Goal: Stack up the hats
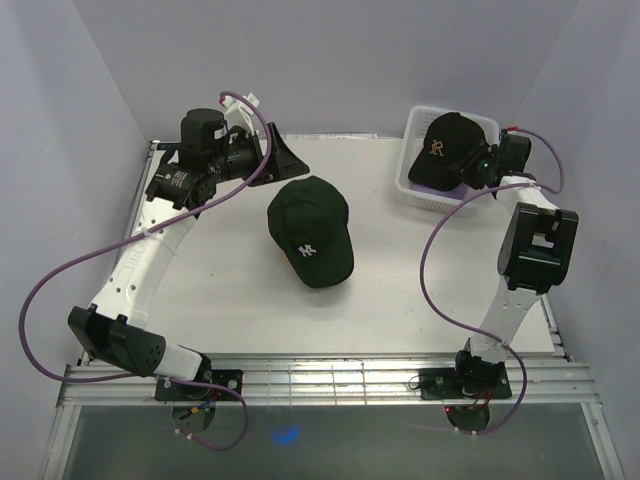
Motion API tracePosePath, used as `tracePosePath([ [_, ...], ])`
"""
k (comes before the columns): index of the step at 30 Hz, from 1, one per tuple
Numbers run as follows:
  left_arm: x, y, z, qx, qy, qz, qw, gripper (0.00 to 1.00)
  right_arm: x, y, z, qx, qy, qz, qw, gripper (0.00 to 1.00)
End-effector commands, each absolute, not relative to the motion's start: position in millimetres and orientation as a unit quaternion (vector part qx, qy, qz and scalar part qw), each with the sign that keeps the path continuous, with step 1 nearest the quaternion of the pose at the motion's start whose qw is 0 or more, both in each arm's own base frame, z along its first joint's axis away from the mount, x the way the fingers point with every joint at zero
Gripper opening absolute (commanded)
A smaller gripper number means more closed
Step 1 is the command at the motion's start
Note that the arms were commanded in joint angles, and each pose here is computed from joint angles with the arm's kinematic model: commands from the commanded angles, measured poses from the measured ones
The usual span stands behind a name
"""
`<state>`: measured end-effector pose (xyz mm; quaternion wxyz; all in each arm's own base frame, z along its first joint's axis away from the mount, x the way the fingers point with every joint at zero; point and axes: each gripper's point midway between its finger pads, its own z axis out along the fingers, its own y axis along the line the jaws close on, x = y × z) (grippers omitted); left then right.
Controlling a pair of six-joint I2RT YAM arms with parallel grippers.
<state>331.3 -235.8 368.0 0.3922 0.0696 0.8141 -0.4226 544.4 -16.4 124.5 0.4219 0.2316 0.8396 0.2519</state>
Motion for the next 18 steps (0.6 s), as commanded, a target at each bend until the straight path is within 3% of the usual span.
tracePosePath([
  [1, 325.2, -236.1, 380.2, 0.082, 0.803, -0.427, 0.408, 0.87, 540.1, -27.1, 143.2, 0.215, 0.841, 0.225, 0.442, 0.46],
  [10, 325.5, -235.5, 377.2, 0.081, 0.806, -0.424, 0.406, 0.86, 531.4, -41.5, 126.0, 0.247, 0.85, 0.182, 0.428, 0.48],
  [13, 325.7, -236.0, 377.8, 0.081, 0.805, -0.424, 0.406, 0.87, 536.2, -37.6, 122.7, 0.239, 0.849, 0.195, 0.428, 0.59],
  [18, 327.4, -236.4, 377.4, 0.08, 0.806, -0.423, 0.406, 0.87, 544.3, -31.7, 111.6, 0.241, 0.846, 0.22, 0.422, 0.6],
])
